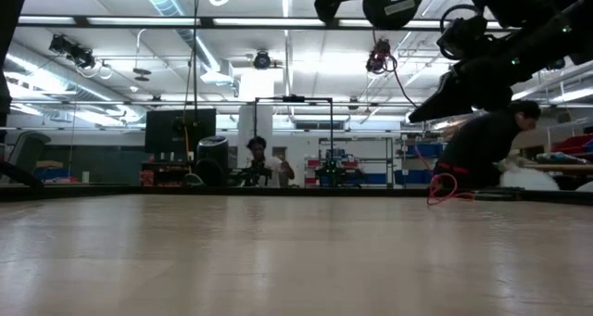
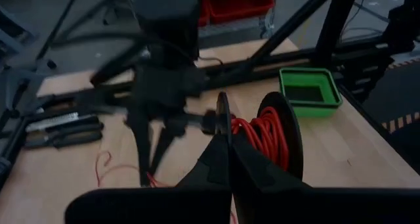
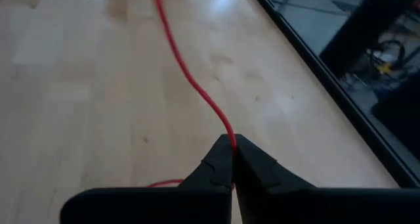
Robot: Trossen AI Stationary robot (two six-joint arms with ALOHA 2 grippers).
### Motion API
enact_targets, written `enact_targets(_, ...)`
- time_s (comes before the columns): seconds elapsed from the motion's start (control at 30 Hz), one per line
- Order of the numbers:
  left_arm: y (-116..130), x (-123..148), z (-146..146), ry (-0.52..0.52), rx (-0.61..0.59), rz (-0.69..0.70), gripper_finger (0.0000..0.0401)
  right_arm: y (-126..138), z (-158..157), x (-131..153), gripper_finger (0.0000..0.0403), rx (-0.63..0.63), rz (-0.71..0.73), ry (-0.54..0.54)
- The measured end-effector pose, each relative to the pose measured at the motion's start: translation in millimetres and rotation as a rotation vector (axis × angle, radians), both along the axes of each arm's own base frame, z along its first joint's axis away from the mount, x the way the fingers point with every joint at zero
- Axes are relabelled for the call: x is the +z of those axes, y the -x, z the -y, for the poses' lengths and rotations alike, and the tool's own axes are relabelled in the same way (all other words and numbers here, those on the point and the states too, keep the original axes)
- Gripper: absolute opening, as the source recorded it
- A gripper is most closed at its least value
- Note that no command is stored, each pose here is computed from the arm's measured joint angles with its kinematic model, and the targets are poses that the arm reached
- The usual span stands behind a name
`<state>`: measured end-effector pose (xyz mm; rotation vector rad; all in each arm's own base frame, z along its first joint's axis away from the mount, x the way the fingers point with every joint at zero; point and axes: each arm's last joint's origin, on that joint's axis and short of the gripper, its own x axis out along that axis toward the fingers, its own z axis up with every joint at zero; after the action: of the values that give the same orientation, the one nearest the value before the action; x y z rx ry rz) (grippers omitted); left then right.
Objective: Coil cords
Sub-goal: Coil the red wire cable onto the black spool
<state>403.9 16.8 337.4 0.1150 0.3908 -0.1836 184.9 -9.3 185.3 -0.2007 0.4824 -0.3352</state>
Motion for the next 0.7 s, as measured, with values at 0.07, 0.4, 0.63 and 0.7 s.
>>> enact_targets(0.07,1,-3,0,0.002,0.0,-0.03,0.0001,6,2,3,0.0002,-0.017,-0.001,-0.009)
enact_targets(0.4,8,-16,-4,-0.064,0.126,-0.188,0.0001,36,5,27,0.0001,-0.046,0.116,-0.036)
enact_targets(0.63,15,-24,-9,-0.124,0.275,-0.297,0.0001,51,5,33,0.0,-0.079,0.151,-0.024)
enact_targets(0.7,16,-26,-9,-0.117,0.296,-0.32,0.0001,53,6,33,0.0,-0.109,0.141,-0.011)
